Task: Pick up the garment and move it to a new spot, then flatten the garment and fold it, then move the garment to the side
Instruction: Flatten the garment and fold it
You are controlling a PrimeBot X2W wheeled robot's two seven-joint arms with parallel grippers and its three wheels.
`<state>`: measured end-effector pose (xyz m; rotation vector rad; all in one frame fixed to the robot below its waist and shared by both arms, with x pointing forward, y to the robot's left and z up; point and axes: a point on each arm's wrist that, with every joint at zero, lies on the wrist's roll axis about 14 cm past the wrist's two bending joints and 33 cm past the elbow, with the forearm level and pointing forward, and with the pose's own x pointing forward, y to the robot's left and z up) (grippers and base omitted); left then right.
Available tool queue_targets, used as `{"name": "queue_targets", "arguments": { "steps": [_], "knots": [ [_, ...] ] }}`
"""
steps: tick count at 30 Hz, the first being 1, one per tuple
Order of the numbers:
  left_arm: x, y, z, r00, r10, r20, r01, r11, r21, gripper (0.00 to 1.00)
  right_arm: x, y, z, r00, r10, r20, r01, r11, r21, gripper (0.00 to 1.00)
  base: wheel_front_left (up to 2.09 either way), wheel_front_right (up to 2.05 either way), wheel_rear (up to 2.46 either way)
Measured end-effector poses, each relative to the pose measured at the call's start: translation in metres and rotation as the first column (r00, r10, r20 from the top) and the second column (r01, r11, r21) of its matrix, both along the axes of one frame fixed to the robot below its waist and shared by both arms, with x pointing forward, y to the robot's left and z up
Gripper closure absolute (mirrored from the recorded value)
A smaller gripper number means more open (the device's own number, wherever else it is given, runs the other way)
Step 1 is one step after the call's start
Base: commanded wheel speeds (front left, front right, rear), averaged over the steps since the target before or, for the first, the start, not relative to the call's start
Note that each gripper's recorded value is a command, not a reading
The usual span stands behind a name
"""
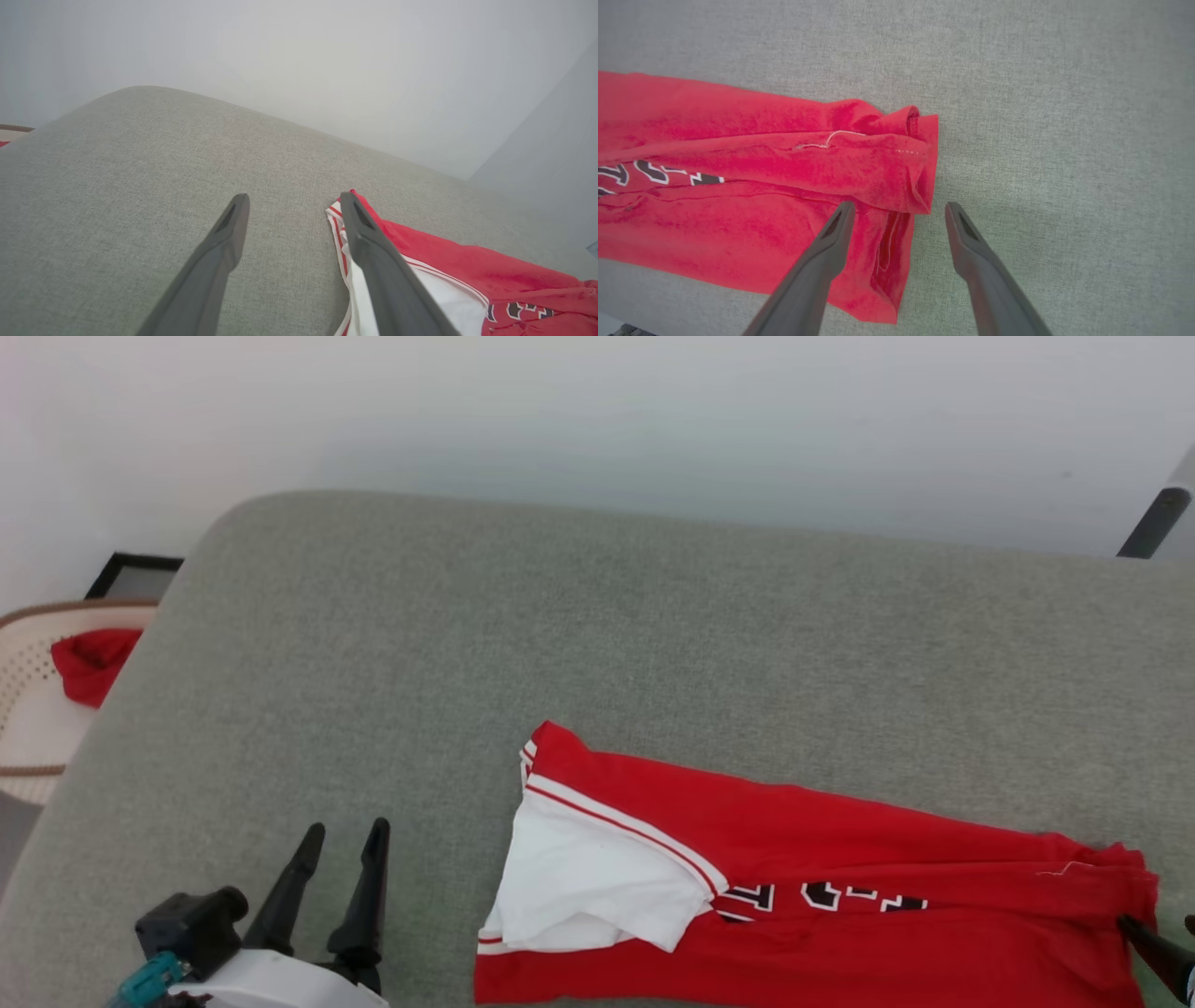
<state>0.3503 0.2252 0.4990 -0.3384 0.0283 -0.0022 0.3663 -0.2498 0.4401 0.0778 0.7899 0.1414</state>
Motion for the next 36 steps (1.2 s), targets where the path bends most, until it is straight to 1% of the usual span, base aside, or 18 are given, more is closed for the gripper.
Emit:
{"name": "queue_targets", "arguments": {
  "steps": [7, 13, 21, 22, 23, 31, 36],
  "knots": [
    [0.005, 0.0, -0.008, 1.0, 0.009, -0.004, -0.009, 1.0, -0.006, 0.0, 0.009, 0.002, -0.026, 0.993, 0.002, -0.115, -0.002, 1.0, -0.001, 0.0, 0.0, 0.0, 0.0],
    [0.009, 0.001, -0.015, 1.0, 0.019, -0.013, -0.019, 1.0, -0.009, 0.0, 0.011, 0.014, -0.054, 0.975, 0.015, -0.223, -0.011, 1.0, 0.019, 0.0, 0.0, 0.0, 0.0],
    [0.013, 0.006, -0.015, 0.999, 0.042, 0.001, -0.042, 0.999, -0.006, 0.0, 0.017, 0.021, -0.07, 0.946, 0.029, -0.323, -0.022, 0.999, 0.025, 0.0, 0.0, 0.0, 0.0],
    [0.013, 0.006, -0.015, 0.999, 0.044, 0.003, -0.044, 0.999, -0.003, 0.0, 0.017, 0.021, -0.071, 0.943, 0.028, -0.332, -0.02, 0.999, 0.027, 0.52, 0.0, 0.0, 0.0],
    [0.013, 0.007, -0.014, 0.999, 0.048, 0.005, -0.048, 0.999, -0.003, 0.0, 0.017, 0.021, -0.072, 0.941, 0.027, -0.337, -0.018, 0.999, 0.03, 0.99, 0.0, 0.0, 0.0],
    [0.011, 0.018, -0.008, 0.996, 0.084, 0.041, -0.084, 0.996, 0.008, 0.0, 0.02, 0.024, -0.072, 0.938, 0.036, -0.345, -0.024, 0.999, 0.039, 1.0, 0.0, 0.0, 0.0],
    [0.008, 0.02, -0.004, 0.993, 0.099, 0.063, -0.1, 0.995, 0.013, 0.0, 0.022, 0.02, -0.068, 0.947, 0.029, -0.321, -0.018, 0.999, 0.036, 1.0, 0.0, 0.0, 0.0]
  ]
}}
